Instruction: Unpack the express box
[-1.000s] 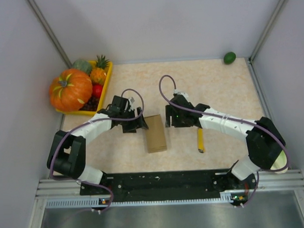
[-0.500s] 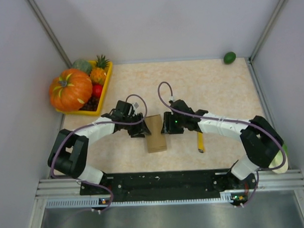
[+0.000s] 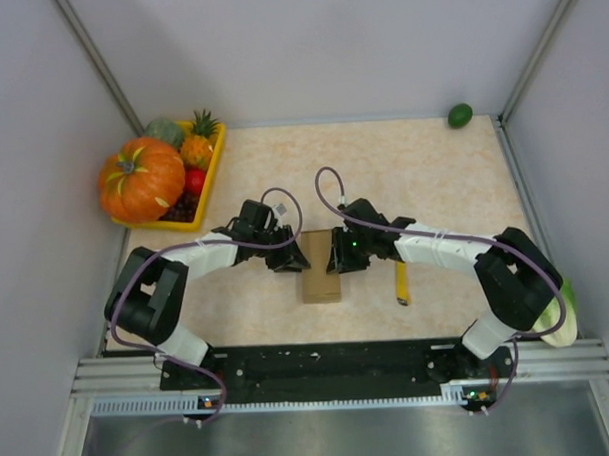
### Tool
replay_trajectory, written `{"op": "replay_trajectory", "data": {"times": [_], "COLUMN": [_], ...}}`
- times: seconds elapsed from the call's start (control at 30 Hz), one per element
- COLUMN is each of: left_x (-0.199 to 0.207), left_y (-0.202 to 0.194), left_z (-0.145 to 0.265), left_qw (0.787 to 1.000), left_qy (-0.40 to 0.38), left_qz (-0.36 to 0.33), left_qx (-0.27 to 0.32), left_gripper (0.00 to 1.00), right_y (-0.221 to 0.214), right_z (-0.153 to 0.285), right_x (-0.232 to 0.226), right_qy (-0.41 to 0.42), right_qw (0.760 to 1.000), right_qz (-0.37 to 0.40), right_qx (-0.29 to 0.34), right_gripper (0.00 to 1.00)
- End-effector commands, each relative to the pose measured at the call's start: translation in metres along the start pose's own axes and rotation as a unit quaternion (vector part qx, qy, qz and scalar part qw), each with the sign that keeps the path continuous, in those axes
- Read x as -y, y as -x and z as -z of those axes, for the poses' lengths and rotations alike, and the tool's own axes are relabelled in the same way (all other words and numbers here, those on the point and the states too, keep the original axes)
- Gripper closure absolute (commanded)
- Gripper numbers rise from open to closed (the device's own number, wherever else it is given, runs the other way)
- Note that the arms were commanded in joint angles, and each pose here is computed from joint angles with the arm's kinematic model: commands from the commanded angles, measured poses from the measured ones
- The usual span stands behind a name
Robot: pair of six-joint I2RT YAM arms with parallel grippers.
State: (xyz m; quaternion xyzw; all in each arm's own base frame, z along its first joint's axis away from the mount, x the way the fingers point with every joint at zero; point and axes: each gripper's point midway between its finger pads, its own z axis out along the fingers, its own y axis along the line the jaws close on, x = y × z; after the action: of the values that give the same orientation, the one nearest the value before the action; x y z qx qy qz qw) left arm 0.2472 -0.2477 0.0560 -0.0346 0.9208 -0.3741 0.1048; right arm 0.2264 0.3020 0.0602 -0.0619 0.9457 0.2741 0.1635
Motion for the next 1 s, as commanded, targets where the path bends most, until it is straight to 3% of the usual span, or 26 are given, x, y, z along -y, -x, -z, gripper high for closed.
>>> {"op": "replay_trajectory", "data": {"times": [0.0, 0.2, 0.5, 0.67, 0.97], "left_x": [0.047, 0.052, 0.029, 0.006, -0.005], "left_y": [0.011, 0.013, 0.011, 0.007, 0.004], "left_z": [-0.014, -0.015, -0.016, -0.011, -0.008], "left_qw": [0.996, 0.996, 0.998, 0.998, 0.997], "left_qy": [-0.079, -0.087, -0.039, 0.021, 0.047], "left_qz": [-0.028, -0.031, -0.034, -0.037, -0.038], "left_qx": [0.012, 0.021, 0.034, 0.038, 0.037], "left_gripper": [0.67, 0.66, 0.57, 0.56, 0.58], "right_y": [0.023, 0.028, 0.03, 0.029, 0.031], "right_z": [0.025, 0.04, 0.049, 0.049, 0.045], "right_x": [-0.046, -0.054, -0.056, -0.061, -0.078], "right_qy": [0.069, 0.069, 0.063, 0.068, 0.081], "right_qw": [0.997, 0.995, 0.993, 0.992, 0.989], "right_qz": [0.032, 0.04, 0.068, 0.08, 0.106], "right_qx": [0.031, 0.051, 0.067, 0.065, 0.06], "right_gripper": [0.66, 0.67, 0.66, 0.65, 0.64]}}
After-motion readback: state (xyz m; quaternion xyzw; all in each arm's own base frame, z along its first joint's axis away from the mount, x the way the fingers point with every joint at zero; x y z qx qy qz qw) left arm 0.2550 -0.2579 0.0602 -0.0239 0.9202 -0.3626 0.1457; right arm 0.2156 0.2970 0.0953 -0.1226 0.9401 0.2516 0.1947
